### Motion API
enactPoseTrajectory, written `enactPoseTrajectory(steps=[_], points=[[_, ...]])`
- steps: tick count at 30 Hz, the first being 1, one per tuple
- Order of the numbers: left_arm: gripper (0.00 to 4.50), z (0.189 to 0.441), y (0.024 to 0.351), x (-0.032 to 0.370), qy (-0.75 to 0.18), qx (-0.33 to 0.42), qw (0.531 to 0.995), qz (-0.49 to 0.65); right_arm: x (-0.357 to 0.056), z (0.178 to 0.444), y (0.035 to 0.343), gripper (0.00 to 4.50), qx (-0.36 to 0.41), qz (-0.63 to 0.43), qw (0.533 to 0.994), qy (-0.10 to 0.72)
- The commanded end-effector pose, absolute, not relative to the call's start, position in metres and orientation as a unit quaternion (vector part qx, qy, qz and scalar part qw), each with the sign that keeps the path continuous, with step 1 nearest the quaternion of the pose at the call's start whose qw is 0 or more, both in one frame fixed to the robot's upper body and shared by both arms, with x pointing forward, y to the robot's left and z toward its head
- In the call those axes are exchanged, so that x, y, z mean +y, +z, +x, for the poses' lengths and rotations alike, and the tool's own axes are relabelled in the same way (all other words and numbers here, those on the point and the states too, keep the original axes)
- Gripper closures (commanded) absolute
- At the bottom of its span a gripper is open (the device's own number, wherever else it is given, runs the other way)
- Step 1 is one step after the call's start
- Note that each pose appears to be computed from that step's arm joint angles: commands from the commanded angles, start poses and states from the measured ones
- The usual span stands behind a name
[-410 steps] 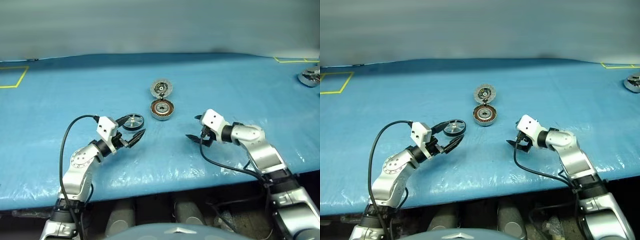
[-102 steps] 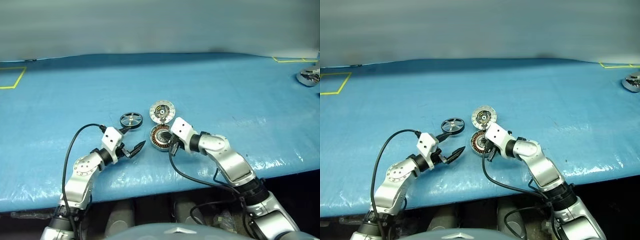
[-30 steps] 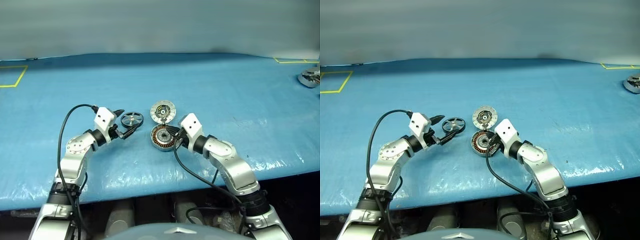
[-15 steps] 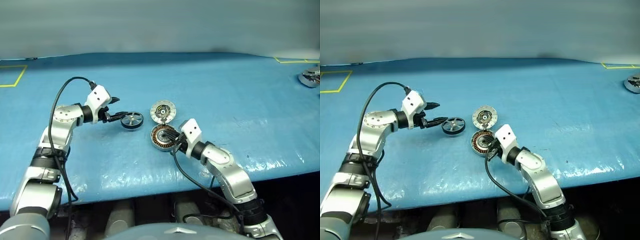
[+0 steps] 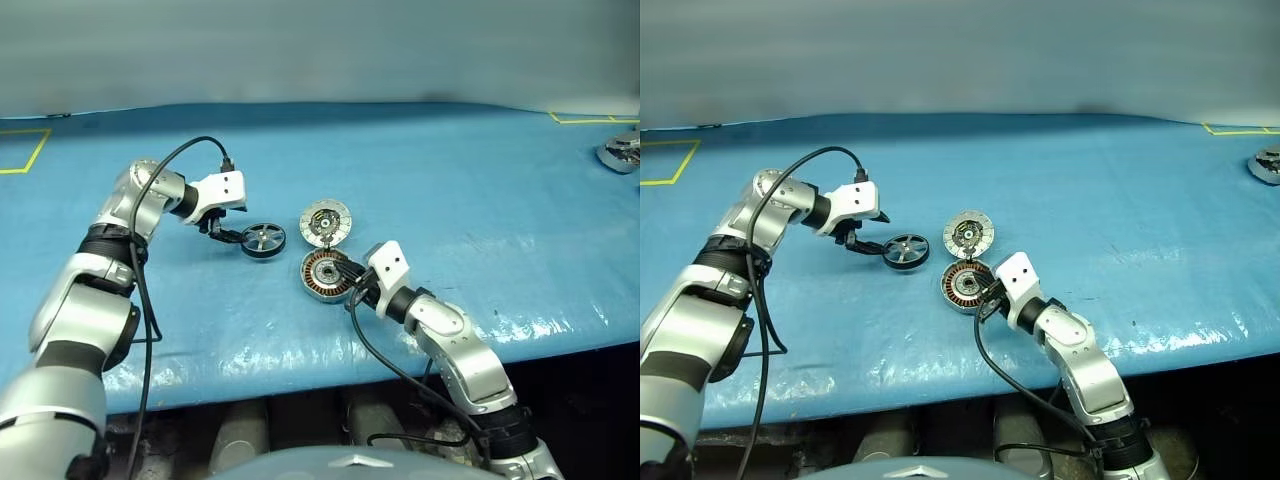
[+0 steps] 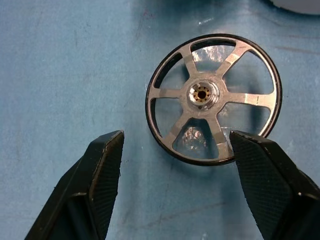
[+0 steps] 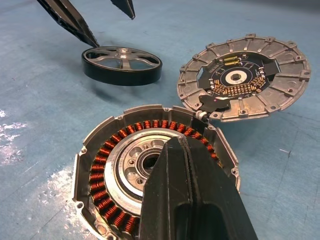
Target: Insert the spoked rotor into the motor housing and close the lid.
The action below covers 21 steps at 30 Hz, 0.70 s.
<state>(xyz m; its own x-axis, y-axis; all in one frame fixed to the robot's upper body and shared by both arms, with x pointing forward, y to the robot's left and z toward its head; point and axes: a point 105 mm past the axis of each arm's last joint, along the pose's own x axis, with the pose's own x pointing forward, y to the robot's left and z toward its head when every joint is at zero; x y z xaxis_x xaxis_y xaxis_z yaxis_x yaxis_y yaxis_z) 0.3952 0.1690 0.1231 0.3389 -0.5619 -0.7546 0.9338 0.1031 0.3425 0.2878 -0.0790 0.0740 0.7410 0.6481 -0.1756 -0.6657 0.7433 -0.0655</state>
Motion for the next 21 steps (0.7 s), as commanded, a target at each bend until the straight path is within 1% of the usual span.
enactPoseTrajectory(steps=[1, 4, 6, 9, 12, 15, 19, 21], points=[[0.93, 0.399, 0.129, 0.164, -0.535, 0.223, 0.689, 0.436, -0.080, 0.287, 0.091, 4.50, 0.038, -0.066, 0.935, 0.347], [0.93, 0.403, 0.133, 0.159, -0.537, 0.219, 0.677, 0.454, -0.082, 0.287, 0.090, 4.50, 0.041, -0.067, 0.936, 0.343], [0.93, 0.406, 0.147, 0.157, -0.536, 0.213, 0.665, 0.475, -0.084, 0.287, 0.093, 4.50, 0.038, -0.071, 0.936, 0.342], [0.93, 0.409, 0.168, 0.157, -0.531, 0.217, 0.634, 0.518, -0.087, 0.286, 0.100, 4.50, 0.035, -0.080, 0.933, 0.348], [0.93, 0.409, 0.177, 0.160, -0.526, 0.236, 0.597, 0.558, -0.090, 0.285, 0.101, 4.50, 0.047, -0.094, 0.927, 0.360], [0.93, 0.408, 0.180, 0.157, -0.527, 0.248, 0.578, 0.572, -0.092, 0.282, 0.103, 4.50, 0.061, -0.107, 0.918, 0.377], [0.93, 0.404, 0.176, 0.153, -0.538, 0.254, 0.555, 0.581, -0.097, 0.283, 0.105, 4.50, 0.072, -0.123, 0.912, 0.386], [0.93, 0.404, 0.179, 0.150, -0.539, 0.245, 0.557, 0.582, -0.097, 0.284, 0.106, 4.50, 0.073, -0.126, 0.910, 0.387]])
